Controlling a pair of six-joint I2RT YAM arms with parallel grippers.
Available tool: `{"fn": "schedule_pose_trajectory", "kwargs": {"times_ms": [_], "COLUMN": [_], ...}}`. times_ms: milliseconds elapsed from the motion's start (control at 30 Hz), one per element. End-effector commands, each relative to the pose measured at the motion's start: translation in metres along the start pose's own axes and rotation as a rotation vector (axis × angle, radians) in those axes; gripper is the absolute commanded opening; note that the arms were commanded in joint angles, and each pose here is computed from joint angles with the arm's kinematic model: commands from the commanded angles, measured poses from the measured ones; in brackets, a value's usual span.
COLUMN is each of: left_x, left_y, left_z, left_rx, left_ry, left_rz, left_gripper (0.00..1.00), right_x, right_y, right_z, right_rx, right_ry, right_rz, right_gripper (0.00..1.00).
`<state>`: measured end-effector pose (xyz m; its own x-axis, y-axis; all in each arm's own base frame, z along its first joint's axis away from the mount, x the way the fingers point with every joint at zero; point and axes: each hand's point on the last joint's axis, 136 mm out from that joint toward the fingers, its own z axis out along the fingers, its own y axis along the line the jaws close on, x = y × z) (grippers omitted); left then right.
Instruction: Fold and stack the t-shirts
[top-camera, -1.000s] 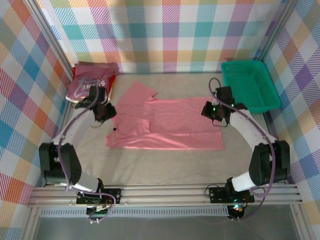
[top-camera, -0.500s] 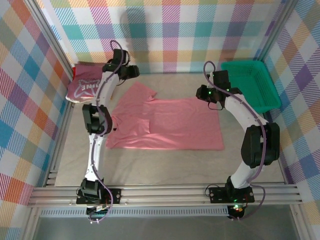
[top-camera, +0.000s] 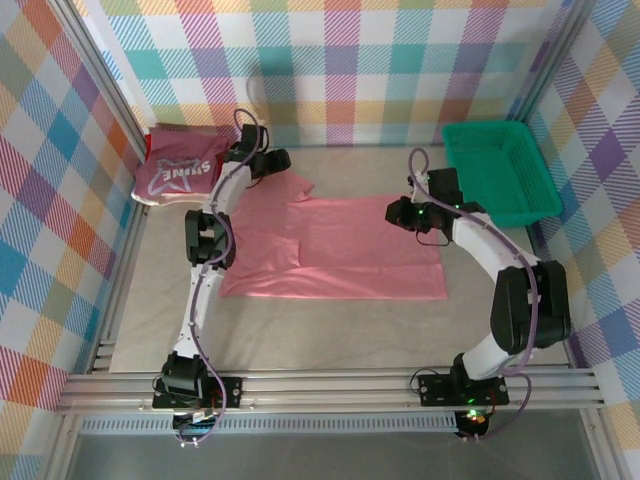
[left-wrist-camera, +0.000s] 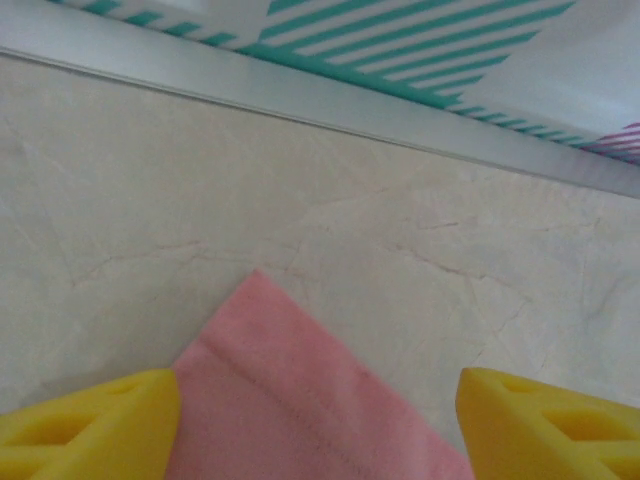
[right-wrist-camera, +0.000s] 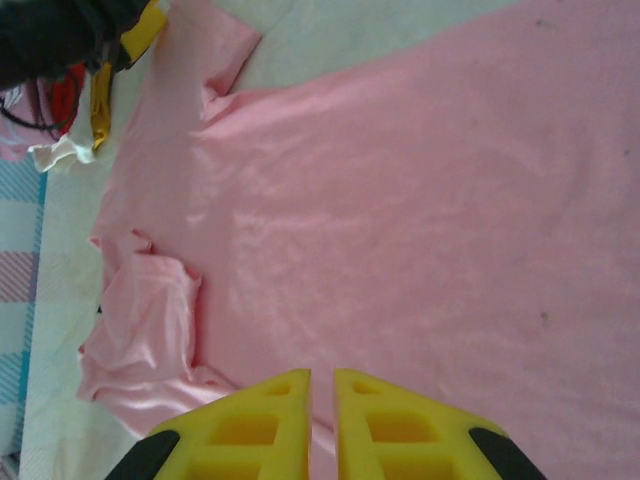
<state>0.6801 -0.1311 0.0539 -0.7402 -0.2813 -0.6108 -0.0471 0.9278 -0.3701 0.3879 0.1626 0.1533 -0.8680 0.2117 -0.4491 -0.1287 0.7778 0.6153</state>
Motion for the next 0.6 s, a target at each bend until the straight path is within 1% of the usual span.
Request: {"fn": "schedule_pose_trajectory", "kwargs": {"times_ms": [0,67,133,233,300,333,400,467,500,567], "left_x": [0.001,0.006,0.012,0.011,0.011,0.014,0.021,0.032,0.037,0.044], "left_y": [0.003,0.001,-0.001,0.003,0.002,0.000,-0.004,-0.001,0.003,0.009], "left_z": [0.014,0.020,0.024,0.021,0.018,0.018,0.017,0.014,0.012,0.009], "left_rx": [0.020,0.050,0.067,0.027,0.005,0.017,0.046,0.029,0.004,-0.023], "left_ry": [-0.020,-0.007,0.008,0.005,0.007,0.018,0.058,0.105,0.125,0.147], "left_rz": [-0.033,-0.062,-0.082,-0.057,-0.034,-0.044,-0.074,-0.084,-0.089,-0.082], "left_gripper": [0.74,0.73,0.69,0.67,0.64,0.61,0.53,0.41,0.33,0.27], "right_x": [-0.003,-0.002,-0.003,-0.005,-0.005,-0.007,-0.009,-0.011,-0.011,-0.012], "right_y": [0.018,0.016,0.017,0.023,0.024,0.024,0.024,0.023,0.022,0.023], "right_z": [-0.010,-0.010,-0.011,-0.011,-0.010,-0.010,-0.011,-0.012,-0.012,-0.013], "right_rx": [-0.079,-0.074,-0.085,-0.119,-0.127,-0.127,-0.132,-0.131,-0.132,-0.143], "right_ry": [-0.032,-0.036,-0.038,-0.041,-0.038,-0.040,-0.045,-0.050,-0.051,-0.051], "right_rz": [-0.035,-0.038,-0.037,-0.036,-0.032,-0.028,-0.024,-0.014,-0.008,-0.003], "right_gripper": [0.13,0.13,0.13,0.13,0.13,0.13,0.13,0.13,0.13,0.13]}}
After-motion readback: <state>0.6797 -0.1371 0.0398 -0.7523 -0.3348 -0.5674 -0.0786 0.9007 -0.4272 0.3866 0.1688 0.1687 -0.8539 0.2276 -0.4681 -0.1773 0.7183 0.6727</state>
